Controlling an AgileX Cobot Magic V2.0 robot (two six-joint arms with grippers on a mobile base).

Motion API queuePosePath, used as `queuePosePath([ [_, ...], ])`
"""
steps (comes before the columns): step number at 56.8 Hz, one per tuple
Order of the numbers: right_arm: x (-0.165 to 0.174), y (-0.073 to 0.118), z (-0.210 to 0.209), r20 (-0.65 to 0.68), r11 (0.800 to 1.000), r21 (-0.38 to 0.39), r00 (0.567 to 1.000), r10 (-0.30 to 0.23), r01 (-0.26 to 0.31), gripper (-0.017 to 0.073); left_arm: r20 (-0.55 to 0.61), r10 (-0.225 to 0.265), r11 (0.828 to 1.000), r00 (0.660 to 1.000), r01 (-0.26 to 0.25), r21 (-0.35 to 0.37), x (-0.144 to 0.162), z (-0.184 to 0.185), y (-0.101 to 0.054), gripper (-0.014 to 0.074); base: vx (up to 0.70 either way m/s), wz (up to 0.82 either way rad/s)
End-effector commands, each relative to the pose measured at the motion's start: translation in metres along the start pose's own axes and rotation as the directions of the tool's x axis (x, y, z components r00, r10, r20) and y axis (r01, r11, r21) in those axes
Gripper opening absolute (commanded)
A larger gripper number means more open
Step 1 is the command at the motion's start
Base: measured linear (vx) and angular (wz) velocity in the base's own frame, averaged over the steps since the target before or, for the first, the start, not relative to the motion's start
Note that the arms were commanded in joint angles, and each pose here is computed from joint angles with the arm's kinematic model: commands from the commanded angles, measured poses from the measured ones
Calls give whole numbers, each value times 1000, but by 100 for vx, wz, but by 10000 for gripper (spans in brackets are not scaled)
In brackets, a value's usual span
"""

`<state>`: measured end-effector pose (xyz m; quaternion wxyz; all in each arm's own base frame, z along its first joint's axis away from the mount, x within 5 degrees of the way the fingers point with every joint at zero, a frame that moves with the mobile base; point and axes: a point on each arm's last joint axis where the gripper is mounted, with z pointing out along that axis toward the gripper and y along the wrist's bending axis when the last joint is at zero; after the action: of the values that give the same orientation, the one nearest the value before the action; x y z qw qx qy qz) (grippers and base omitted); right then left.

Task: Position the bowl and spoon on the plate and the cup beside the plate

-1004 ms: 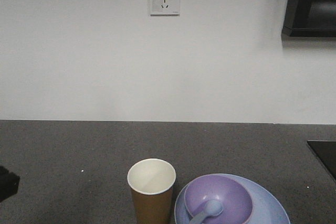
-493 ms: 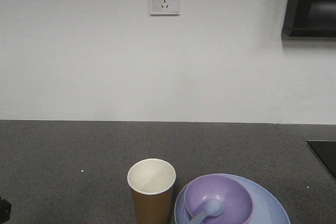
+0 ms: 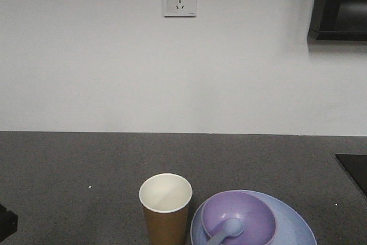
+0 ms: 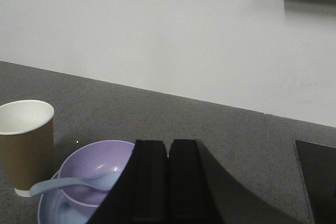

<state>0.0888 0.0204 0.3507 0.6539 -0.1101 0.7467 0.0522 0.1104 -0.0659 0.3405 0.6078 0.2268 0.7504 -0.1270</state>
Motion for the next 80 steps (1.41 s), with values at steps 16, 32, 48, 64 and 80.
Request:
queuePosePath([
  [16,-16,-3,-2,105,1000,26,994,-10,7,-11,312,-97,960,945,172,-222,70,0,26,-3,0,0],
  [32,-16,-3,-2,105,1000,26,994,-10,7,-11,327,-39,910,944,169,-378,134,-35,21,-3,0,0],
  [48,-16,-3,-2,102,1000,25,995,-9,7,-11,283,46,885,958,93,-457,143,-49,16,-3,0,0],
  [64,-16,-3,-2,103,1000,25,995,-9,7,-11,285,45,886,957,94,-455,143,-49,16,-3,0,0],
  [80,-16,-3,-2,102,1000,25,995,-9,7,-11,285,45,886,957,94,-455,143,-49,16,-3,0,0],
])
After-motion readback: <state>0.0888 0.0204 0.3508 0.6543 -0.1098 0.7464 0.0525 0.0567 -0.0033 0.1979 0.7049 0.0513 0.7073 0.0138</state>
